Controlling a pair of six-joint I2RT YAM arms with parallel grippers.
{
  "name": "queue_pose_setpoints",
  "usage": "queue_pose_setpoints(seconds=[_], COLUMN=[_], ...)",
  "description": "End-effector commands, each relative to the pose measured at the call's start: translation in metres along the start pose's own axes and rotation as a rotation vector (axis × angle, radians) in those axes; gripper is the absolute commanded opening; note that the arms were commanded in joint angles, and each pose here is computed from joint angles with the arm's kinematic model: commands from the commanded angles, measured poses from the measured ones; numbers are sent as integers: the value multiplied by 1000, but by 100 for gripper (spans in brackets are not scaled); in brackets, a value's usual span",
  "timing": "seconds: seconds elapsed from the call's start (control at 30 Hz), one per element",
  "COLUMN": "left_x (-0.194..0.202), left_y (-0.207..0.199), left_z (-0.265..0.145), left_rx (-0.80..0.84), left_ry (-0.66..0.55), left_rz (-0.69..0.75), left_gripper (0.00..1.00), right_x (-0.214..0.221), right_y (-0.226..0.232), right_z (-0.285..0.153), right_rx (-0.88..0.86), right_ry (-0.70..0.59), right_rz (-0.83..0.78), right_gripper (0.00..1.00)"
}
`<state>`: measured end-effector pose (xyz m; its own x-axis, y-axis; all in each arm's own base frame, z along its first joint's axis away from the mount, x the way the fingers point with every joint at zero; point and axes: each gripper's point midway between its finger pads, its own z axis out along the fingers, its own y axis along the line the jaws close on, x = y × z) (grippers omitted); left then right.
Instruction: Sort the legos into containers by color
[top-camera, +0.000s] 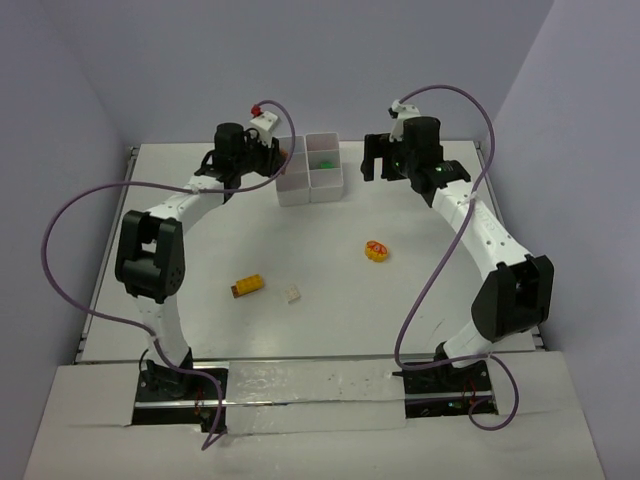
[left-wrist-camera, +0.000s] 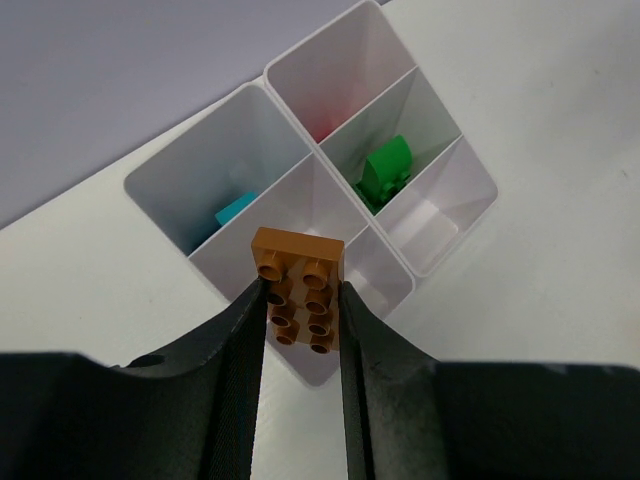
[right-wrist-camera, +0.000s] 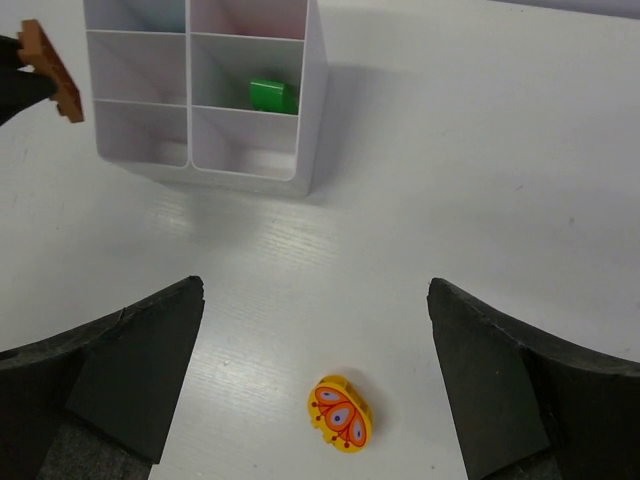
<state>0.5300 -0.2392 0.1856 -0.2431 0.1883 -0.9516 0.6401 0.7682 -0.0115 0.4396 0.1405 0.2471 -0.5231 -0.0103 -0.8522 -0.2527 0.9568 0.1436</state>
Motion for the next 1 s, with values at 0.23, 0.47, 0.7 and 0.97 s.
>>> queue_pose_setpoints(seconds=[0.23,0.47,0.7,0.97], left_x=[-41,-33,-29,-33], left_y=[18,17,19,15], left_z=[36,47,52,49], left_rx=[-75,-76,-91,-80], left_ry=[-144,-128,-110,-110], left_rz=[176,196,191,183], left_gripper=[11,15,29,53], right_x=[0,1,1,-1], right_y=[4,4,6,9], right_z=[-11,-11,-9,-11], right_rx=[-35,-42,-57,-77], right_ry=[-25,-21,-16,-18], right_rz=[21,25,23,15], right_gripper=[100,100,100,100])
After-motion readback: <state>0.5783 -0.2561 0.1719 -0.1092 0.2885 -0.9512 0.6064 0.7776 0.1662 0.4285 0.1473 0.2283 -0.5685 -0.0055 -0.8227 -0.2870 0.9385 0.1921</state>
